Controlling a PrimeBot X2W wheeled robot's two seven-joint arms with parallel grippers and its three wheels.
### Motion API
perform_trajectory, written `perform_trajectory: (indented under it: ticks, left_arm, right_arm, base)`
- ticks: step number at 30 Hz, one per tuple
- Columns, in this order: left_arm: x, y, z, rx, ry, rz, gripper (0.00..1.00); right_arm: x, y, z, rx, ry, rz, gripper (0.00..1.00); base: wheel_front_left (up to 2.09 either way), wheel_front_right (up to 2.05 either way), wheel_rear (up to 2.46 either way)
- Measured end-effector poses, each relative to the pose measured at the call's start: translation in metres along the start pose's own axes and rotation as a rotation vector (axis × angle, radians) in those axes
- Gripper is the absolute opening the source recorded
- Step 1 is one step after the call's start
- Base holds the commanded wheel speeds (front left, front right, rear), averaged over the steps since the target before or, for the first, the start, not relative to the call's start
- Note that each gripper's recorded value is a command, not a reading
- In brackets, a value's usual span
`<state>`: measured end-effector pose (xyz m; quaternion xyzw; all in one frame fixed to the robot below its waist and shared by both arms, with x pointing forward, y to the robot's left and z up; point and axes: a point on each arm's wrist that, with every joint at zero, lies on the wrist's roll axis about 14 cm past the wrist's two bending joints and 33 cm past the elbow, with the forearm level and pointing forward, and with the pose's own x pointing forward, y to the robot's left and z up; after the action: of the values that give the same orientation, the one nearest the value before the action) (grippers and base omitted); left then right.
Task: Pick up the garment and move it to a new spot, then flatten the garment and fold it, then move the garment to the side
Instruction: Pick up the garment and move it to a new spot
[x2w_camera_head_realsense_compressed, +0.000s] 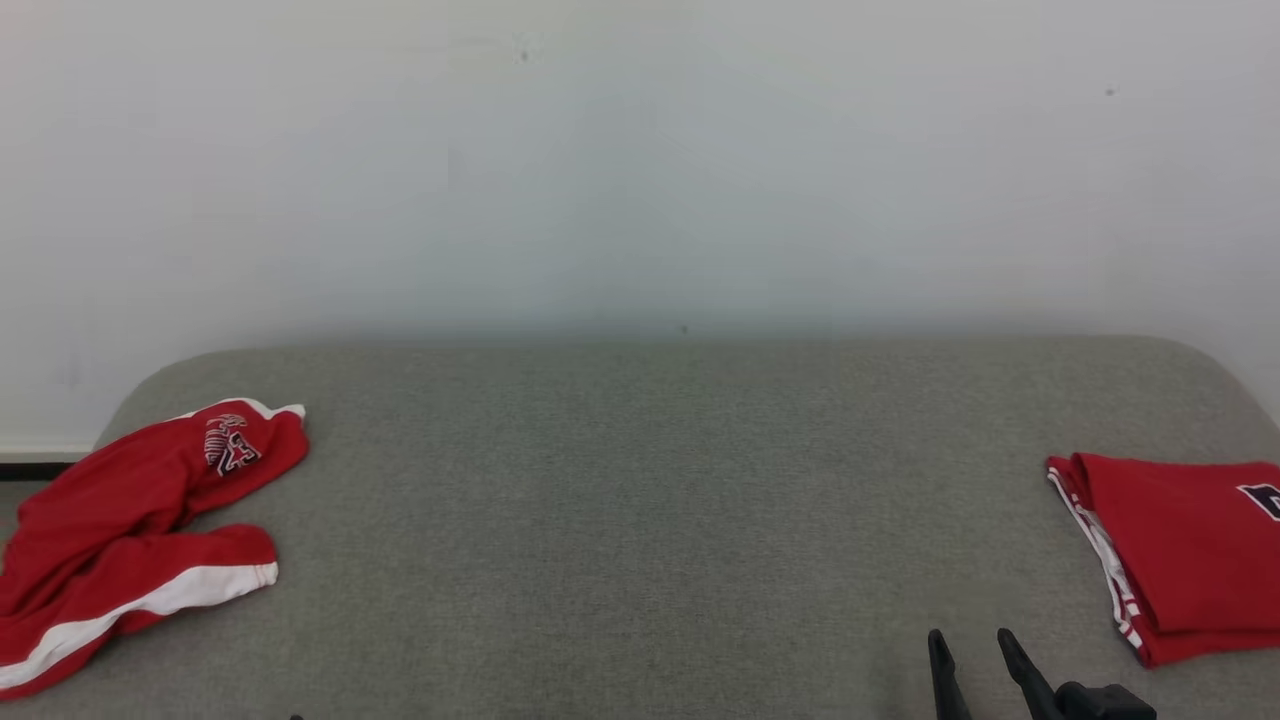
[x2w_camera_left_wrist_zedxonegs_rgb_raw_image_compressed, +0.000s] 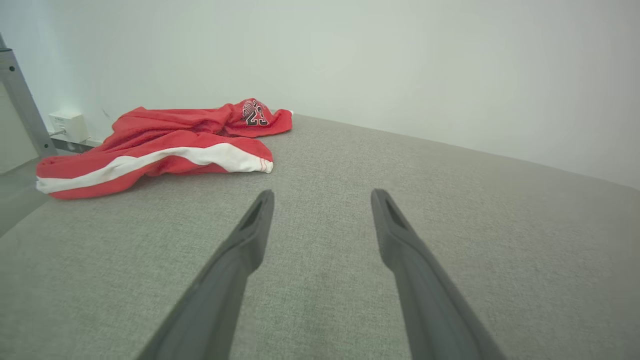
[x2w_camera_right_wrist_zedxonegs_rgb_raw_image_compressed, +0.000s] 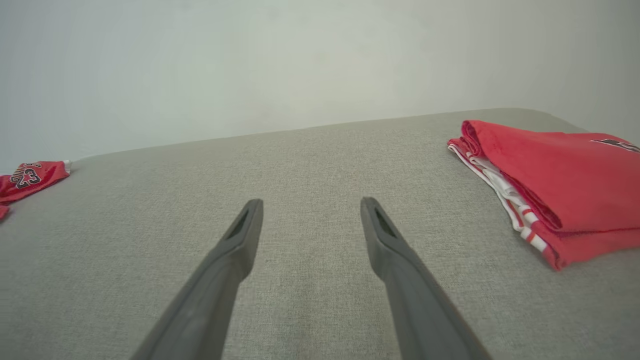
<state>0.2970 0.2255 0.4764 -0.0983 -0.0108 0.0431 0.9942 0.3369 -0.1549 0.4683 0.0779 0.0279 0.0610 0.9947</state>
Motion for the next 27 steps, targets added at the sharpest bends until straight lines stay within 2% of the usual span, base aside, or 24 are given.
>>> perform_trajectory:
  ticks: [15,27]
  left_arm:
    - [-0.053,0.071,0.01,0.02,-0.042,0.218,1.0]
    - [-0.125,0.135,0.02,0.008,-0.096,0.491,1.0]
  right_arm:
    - [0.028,0.072,-0.013,0.013,0.05,0.22,1.0]
    - [0.05,0.163,-0.013,-0.026,0.067,0.49,1.0]
  base:
    - [0.0,0.0,0.0]
    - [0.0,0.0,0.0]
